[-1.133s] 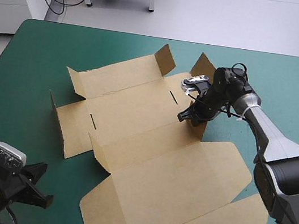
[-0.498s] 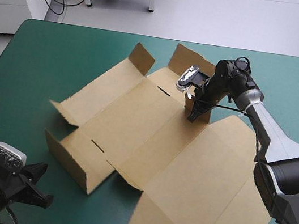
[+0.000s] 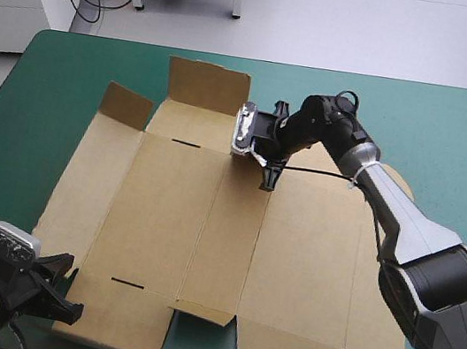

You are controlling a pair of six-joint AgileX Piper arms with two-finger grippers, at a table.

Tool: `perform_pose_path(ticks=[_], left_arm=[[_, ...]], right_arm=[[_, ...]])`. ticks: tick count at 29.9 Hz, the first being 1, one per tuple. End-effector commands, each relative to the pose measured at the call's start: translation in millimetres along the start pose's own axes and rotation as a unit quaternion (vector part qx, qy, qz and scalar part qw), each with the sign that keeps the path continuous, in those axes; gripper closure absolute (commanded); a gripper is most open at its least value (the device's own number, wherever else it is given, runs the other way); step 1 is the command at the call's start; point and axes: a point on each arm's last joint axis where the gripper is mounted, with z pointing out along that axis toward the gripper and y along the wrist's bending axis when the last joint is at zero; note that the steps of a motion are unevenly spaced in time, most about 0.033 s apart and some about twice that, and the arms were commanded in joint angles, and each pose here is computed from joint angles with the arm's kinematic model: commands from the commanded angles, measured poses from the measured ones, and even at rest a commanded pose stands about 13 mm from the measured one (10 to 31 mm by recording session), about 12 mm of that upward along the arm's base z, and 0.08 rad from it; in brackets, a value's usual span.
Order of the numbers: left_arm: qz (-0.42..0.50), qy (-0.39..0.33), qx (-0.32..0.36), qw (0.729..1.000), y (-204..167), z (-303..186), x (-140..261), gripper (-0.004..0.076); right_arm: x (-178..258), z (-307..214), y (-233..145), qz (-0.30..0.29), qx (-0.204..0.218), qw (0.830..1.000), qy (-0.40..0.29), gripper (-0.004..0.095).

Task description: Fold the box

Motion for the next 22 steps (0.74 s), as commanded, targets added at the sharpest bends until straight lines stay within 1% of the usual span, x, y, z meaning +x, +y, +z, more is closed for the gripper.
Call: perform_pose_path(ticks=[1, 5, 9, 12, 16, 22], left_arm=[[-0.011, -0.032, 0.001, 0.999, 0.1, -2.3, -11.1, 0.0731], [-0.011, -0.032, 0.001, 0.999, 0.1, -2.3, -11.1, 0.0731], [-0.008, -0.032, 0.001, 0.999, 0.1, -2.3, -11.1, 0.0731], [-0.008, -0.032, 0.001, 0.999, 0.1, -2.3, -11.1, 0.0731], [-0.008, -0.032, 0.001, 0.999, 0.1, -2.3, -11.1, 0.0731], [-0.008, -0.032, 0.001, 0.999, 0.1, -2.3, -11.1, 0.0731]], right_arm=[[-36.2, -28.3, -1.8, -0.041, 0.066, 0.995, -0.056, 0.093], [-46.3, -20.7, 4.4, -0.05, 0.06, 0.995, -0.063, 0.093], [-51.0, -4.2, 12.8, -0.042, 0.027, 0.997, -0.067, 0.093], [-53.0, 4.1, 16.1, -0.038, 0.018, 0.997, -0.066, 0.093], [-53.3, 9.8, 17.8, -0.018, 0.011, 0.998, -0.064, 0.093], [-51.1, 13.8, 17.9, -0.023, 0.009, 0.998, -0.056, 0.0927]])
